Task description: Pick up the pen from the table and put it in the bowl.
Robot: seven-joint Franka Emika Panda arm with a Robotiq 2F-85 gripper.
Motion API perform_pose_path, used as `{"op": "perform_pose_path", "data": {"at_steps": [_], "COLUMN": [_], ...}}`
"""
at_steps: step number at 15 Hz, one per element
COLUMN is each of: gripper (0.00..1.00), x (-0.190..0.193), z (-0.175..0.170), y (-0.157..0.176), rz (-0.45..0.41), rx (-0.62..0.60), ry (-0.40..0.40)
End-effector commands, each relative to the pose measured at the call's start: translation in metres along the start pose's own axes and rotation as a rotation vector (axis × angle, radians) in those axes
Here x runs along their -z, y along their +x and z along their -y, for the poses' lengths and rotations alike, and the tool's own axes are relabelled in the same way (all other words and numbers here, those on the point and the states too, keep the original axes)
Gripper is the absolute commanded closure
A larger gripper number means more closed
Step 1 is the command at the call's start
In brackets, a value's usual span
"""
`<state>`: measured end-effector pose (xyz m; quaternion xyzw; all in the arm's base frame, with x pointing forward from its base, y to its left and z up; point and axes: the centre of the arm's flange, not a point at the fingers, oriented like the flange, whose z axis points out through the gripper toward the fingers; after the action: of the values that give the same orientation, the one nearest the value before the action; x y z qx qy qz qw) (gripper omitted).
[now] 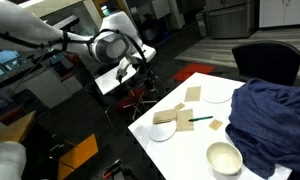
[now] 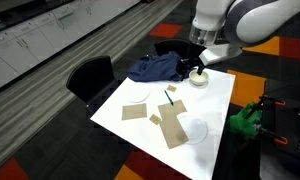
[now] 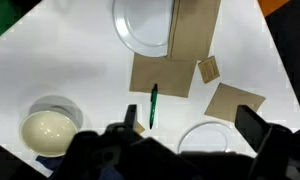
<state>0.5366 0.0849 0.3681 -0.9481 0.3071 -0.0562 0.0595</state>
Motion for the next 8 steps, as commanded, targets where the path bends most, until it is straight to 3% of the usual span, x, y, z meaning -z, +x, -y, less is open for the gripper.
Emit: {"op": "perform_pose_path", "data": {"at_steps": [1,8], "gripper": [0.0,0.0], "x": [-0.034,-0.095], "z": [0.007,-0.017], "y": [0.026,0.087], "rz": [-0.05,-0.084], "rx": [-0.082,-0.062], "ry": [-0.009,-0.048]}}
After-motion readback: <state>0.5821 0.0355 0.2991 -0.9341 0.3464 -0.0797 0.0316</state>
